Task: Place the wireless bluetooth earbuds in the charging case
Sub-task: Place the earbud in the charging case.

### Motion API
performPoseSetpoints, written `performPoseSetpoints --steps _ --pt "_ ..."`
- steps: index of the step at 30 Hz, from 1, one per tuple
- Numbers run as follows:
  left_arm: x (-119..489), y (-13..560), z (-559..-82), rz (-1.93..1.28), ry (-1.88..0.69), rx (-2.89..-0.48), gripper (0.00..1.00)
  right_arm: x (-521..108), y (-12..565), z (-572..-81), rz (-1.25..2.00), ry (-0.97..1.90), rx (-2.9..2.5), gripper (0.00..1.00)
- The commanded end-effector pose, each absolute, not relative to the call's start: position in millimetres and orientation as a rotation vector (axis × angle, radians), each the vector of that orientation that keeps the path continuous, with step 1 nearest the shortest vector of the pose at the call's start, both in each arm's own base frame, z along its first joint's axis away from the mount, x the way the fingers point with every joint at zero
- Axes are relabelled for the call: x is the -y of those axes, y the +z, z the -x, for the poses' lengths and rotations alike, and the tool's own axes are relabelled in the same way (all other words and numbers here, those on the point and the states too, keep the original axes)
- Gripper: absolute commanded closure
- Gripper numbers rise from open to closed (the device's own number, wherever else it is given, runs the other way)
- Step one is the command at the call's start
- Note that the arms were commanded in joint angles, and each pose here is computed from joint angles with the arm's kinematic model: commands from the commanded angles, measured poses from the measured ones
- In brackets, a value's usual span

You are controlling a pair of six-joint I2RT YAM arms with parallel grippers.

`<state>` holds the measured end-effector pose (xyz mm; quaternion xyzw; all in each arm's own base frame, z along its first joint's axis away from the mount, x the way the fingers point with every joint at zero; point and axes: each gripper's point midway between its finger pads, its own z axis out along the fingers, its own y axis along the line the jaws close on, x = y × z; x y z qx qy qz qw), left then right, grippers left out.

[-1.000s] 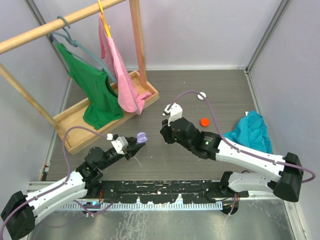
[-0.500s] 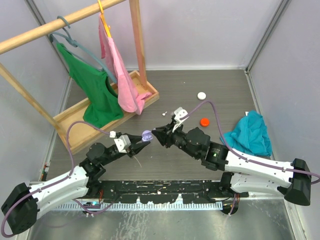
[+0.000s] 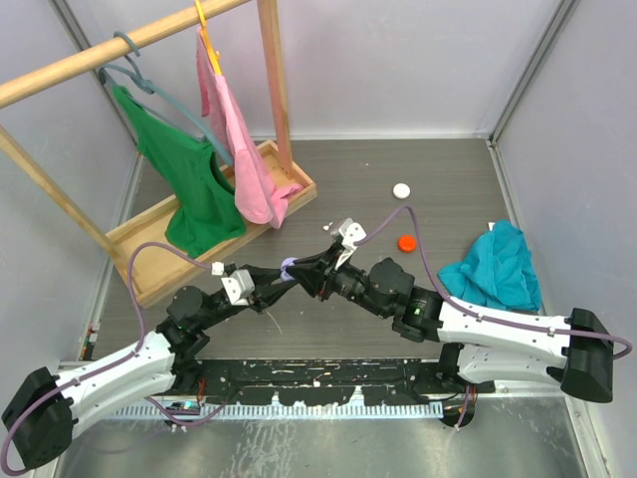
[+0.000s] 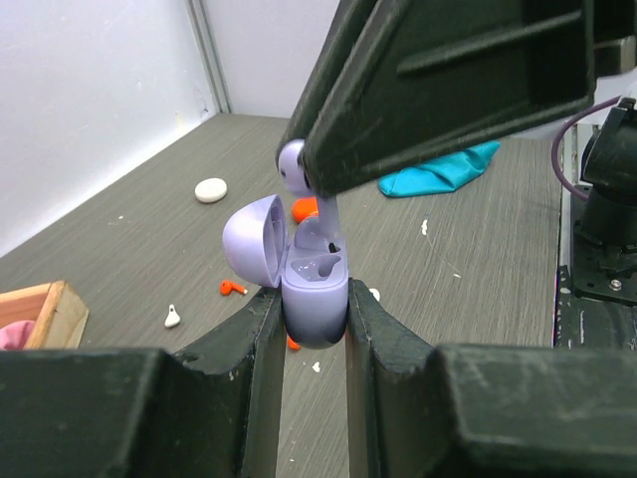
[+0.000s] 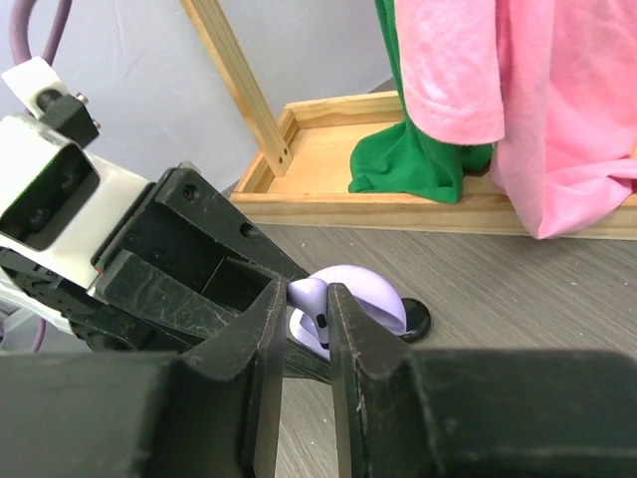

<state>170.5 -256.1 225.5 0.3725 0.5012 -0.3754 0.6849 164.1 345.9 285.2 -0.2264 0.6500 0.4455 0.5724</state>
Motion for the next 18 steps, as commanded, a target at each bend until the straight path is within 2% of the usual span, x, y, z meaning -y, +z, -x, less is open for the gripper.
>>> performPoseSetpoints --steps 1,14,18 --pt "253 272 -166 -0.780 -0.853 -0.980 1.00 -353 310 -160 0.506 1.114 -1.449 0.76" --pt "251 276 -166 -0.759 -0.856 -0.976 1.00 -359 298 -159 0.525 1.113 -1.482 0.75" --pt "251 274 -168 -0.752 -0.854 -0.987 1.00 -359 297 -159 0.529 1.110 -1.486 0.70"
